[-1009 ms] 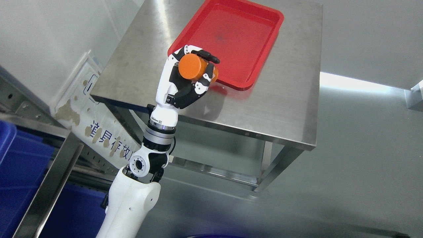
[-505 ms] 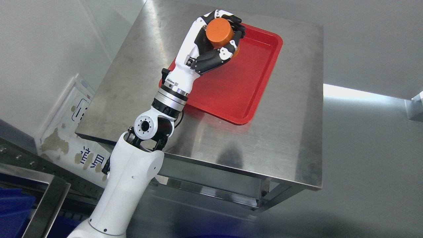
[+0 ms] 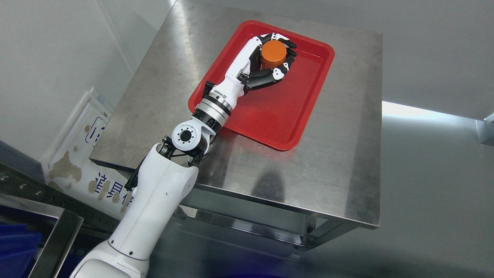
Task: Grab orange capacitor from left shelf to right desk
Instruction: 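Lower the capacitor into the red tray and open the left hand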
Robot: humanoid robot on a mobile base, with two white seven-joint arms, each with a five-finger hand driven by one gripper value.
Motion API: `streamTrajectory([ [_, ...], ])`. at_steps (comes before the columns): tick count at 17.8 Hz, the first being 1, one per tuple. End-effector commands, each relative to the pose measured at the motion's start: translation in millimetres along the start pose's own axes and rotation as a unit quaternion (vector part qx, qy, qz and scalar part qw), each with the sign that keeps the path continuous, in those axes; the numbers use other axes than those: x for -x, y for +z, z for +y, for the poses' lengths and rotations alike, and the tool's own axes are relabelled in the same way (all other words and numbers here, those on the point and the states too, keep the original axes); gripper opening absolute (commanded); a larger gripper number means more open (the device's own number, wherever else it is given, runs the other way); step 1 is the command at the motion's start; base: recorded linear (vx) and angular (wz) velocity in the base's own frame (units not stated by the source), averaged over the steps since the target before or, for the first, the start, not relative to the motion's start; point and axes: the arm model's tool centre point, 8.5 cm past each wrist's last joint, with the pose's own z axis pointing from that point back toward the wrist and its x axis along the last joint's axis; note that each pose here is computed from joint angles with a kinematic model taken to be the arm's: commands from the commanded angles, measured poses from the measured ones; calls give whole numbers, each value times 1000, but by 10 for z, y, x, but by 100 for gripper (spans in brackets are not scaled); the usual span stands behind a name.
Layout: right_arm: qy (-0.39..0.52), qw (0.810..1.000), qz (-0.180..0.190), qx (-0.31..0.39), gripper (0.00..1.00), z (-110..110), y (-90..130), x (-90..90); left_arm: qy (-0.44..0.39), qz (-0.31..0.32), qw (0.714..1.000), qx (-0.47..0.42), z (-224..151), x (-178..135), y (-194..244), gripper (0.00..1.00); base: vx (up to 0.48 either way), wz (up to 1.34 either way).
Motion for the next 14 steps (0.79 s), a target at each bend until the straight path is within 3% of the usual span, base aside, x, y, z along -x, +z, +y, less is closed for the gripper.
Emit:
streamTrajectory([
  [1, -2, 1000, 2, 9, 100, -114, -6, 83, -25, 82, 996, 19, -75, 566, 30, 10, 0, 0],
  [6, -2, 1000, 3, 9, 100, -114, -6, 93, -28, 94, 995, 1, 24, 647, 37, 45, 0, 0],
  [12, -2, 1000, 3, 9, 100, -114, -6, 93, -32, 50, 997, -50, 422, 279, -130, 80, 0, 0],
  [14, -2, 1000, 3, 9, 100, -114, -6, 93, -28, 23, 997, -70, 571, 60, -135, 99, 0, 0],
])
